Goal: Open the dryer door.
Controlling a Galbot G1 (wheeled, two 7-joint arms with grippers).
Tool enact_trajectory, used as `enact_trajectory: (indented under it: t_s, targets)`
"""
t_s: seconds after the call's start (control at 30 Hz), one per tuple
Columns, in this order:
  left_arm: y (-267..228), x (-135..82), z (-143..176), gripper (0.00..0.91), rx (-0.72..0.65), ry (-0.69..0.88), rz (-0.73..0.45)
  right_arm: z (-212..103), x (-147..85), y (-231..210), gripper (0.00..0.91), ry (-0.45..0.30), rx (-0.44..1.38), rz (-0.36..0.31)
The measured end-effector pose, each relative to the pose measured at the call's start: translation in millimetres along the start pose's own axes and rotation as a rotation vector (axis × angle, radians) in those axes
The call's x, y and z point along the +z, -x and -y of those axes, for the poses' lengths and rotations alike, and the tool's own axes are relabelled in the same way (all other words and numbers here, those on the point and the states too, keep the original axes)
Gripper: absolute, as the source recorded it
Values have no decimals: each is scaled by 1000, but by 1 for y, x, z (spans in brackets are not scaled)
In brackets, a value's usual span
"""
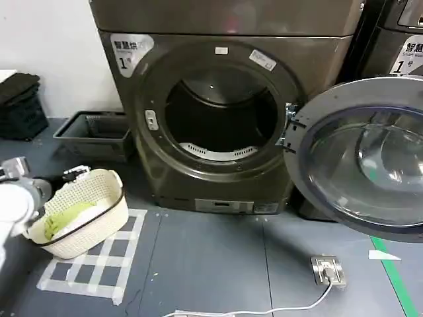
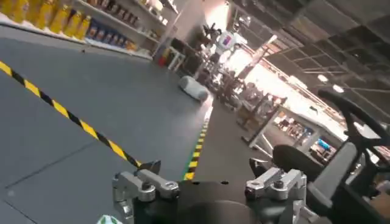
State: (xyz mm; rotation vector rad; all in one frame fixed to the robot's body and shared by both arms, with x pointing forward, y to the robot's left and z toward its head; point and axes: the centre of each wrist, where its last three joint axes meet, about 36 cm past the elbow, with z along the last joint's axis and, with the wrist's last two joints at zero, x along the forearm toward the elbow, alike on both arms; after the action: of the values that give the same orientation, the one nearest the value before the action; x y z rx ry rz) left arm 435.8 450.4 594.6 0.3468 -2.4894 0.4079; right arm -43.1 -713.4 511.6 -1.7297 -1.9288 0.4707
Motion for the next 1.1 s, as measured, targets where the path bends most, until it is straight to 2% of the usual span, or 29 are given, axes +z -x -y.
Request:
enact_trajectory:
  t_s: [0.37, 0.7, 0.87, 1.1]
  targets:
    - [13, -32, -41, 907, -67, -154, -124, -6, 10, 0, 907, 6, -20, -14]
    - [17, -49, -89, 907, -132, -270, -158, -11, 2, -1, 907, 36, -31, -2]
    - [20, -54, -111, 907, -166, -342, -182, -10, 0, -3, 907, 40, -27, -1]
    - [20, -56, -118, 907, -186, -381, -215, -10, 4, -3, 907, 46, -24, -6]
